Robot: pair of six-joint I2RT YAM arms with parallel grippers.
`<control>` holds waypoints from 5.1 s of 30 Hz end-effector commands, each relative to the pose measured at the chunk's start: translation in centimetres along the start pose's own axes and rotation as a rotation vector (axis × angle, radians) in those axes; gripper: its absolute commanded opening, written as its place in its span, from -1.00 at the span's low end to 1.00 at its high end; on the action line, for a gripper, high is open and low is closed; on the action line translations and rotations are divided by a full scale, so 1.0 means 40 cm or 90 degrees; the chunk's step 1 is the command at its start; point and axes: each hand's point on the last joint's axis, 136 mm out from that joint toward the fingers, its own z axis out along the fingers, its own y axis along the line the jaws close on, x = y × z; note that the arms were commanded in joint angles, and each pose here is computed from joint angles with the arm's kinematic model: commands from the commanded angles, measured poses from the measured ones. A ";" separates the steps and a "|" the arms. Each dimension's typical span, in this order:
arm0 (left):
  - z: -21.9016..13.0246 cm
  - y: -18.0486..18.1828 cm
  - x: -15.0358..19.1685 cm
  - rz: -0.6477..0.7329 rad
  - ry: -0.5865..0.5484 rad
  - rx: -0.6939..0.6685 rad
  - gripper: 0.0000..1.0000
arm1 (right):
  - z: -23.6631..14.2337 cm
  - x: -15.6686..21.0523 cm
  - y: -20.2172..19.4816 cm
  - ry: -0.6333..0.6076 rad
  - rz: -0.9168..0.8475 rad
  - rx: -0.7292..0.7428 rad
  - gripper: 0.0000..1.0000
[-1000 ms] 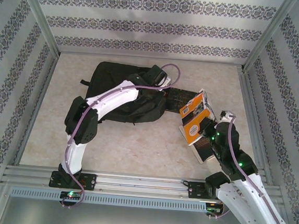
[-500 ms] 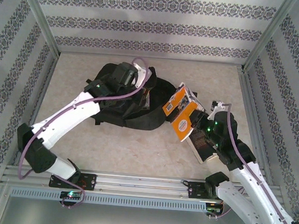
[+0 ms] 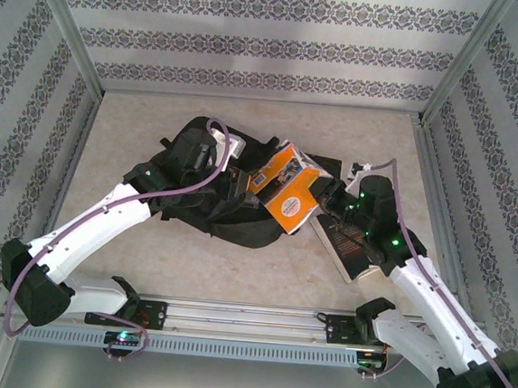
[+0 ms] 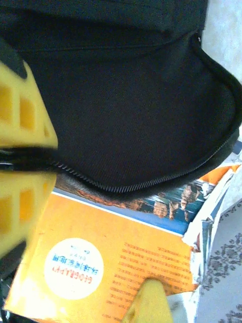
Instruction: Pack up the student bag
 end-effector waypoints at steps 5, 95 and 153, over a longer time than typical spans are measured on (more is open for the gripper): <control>0.015 0.050 -0.073 0.011 -0.032 -0.032 0.41 | -0.001 0.004 0.098 0.018 0.045 -0.111 -1.00; -0.139 0.016 -0.312 0.050 -0.100 -0.019 -1.00 | 0.186 0.059 0.066 0.082 0.163 -0.159 -1.00; 0.144 0.269 -0.066 -0.266 -0.057 -0.022 -1.00 | -0.081 -0.162 -0.437 -0.189 -0.135 0.505 0.49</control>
